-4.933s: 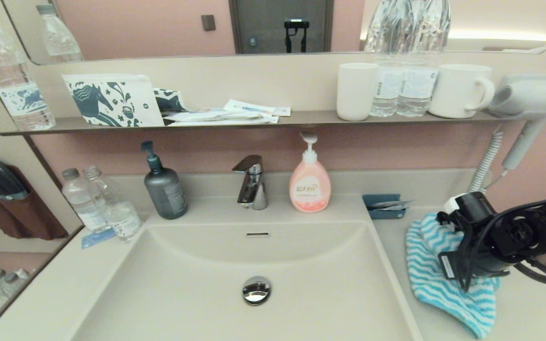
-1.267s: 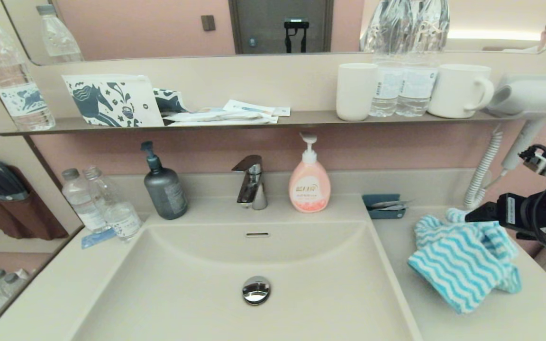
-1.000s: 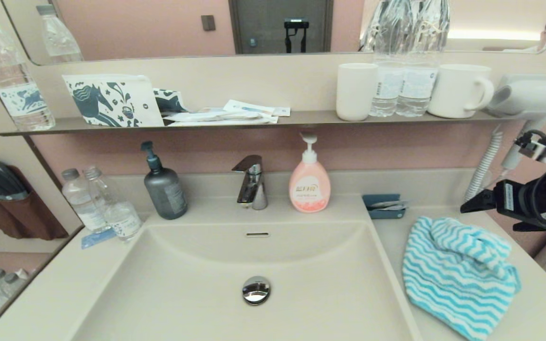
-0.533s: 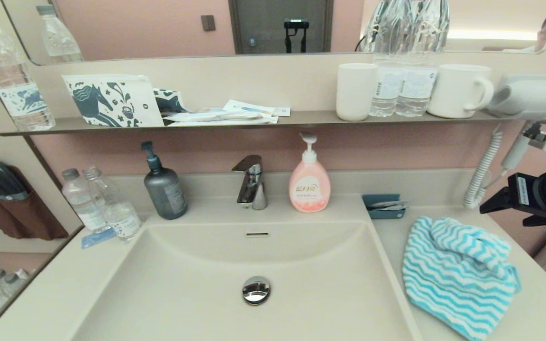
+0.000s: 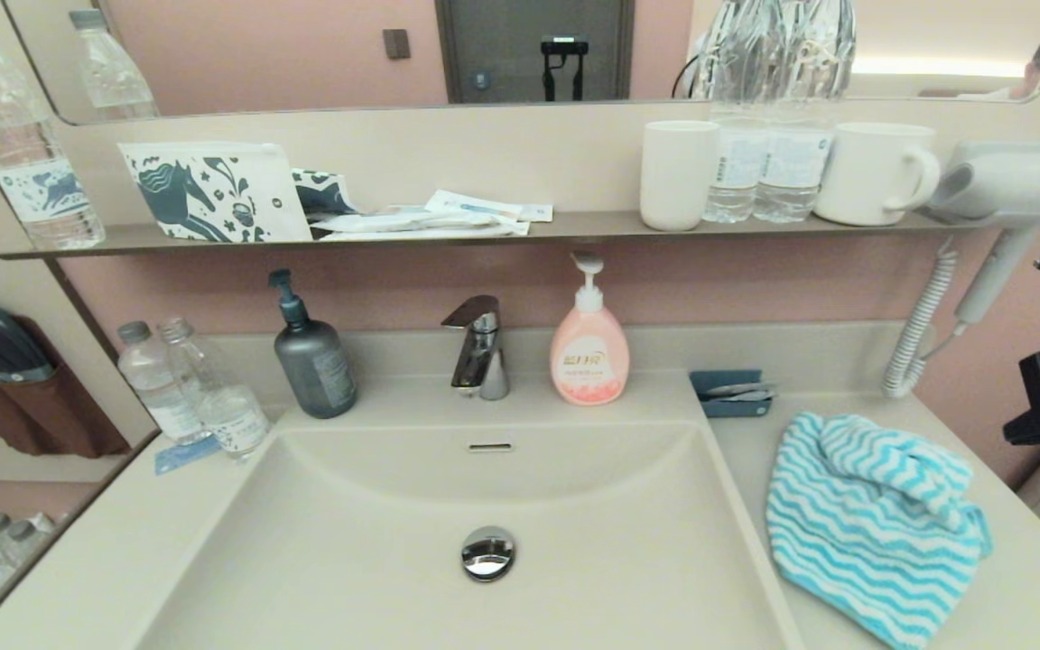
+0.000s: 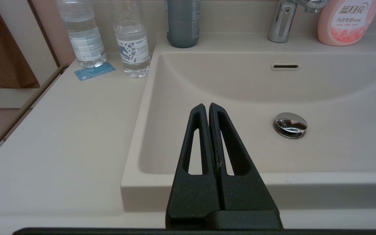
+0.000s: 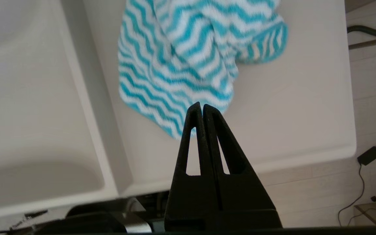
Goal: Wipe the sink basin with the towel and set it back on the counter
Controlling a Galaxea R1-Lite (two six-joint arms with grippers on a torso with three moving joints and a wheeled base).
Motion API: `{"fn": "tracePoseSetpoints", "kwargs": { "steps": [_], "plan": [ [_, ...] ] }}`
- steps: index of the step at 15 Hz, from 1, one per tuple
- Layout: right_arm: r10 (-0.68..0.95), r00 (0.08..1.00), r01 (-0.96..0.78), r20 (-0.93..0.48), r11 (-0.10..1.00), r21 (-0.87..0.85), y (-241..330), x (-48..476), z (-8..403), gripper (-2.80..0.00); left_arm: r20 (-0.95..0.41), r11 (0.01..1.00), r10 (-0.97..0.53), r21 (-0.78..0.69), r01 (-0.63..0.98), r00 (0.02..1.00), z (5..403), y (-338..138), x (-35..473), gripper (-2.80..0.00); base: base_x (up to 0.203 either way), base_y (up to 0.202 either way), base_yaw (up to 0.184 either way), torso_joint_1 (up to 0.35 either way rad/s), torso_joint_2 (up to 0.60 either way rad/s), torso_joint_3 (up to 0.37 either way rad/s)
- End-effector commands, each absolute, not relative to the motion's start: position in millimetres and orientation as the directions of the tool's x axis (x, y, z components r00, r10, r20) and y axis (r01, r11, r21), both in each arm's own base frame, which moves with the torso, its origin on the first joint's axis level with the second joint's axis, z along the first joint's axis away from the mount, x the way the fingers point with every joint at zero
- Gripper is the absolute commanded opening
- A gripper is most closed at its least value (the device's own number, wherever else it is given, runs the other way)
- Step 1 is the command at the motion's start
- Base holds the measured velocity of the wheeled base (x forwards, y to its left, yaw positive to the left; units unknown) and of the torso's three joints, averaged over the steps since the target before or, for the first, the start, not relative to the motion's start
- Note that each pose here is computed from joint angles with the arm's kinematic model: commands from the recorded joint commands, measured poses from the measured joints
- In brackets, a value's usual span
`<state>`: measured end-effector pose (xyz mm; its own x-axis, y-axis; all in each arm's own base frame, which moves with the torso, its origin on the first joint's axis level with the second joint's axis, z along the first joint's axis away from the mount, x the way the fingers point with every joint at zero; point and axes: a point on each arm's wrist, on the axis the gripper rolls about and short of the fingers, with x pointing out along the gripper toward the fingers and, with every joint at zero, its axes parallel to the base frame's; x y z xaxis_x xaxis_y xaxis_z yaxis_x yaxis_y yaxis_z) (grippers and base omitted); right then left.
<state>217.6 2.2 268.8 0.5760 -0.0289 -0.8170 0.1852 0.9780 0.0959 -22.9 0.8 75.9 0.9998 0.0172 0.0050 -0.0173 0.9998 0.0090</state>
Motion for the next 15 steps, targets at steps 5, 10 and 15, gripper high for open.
{"fn": "tracePoseSetpoints", "kwargs": {
  "steps": [5, 10, 15],
  "plan": [
    [-0.029, 0.638, 0.151, -0.769, 0.985, 0.088, 1.5, 116.2, 277.2, -2.80, 0.004, 1.000, 0.018, 0.009, -0.018, 1.000, 75.9, 0.8, -22.8, -2.80, 0.000, 0.000, 0.000, 0.000, 0.00, 0.000],
    [-0.111, 0.766, 0.188, -0.633, 0.981, 0.055, -2.6, 15.1, 262.9, -2.80, 0.005, 1.000, 0.017, 0.009, -0.017, 1.000, 76.2, 0.8, -22.9, -2.80, 0.000, 0.000, 0.000, 0.000, 0.00, 0.000],
    [-0.137, 0.874, 0.174, -0.467, 0.984, 0.036, -4.8, -69.6, 232.9, -2.80, 0.003, 1.000, 0.018, 0.009, -0.018, 1.000, 75.8, 0.8, -22.8, -2.80, 0.000, 0.000, 0.000, 0.000, 0.00, 0.000]
  ]
}}
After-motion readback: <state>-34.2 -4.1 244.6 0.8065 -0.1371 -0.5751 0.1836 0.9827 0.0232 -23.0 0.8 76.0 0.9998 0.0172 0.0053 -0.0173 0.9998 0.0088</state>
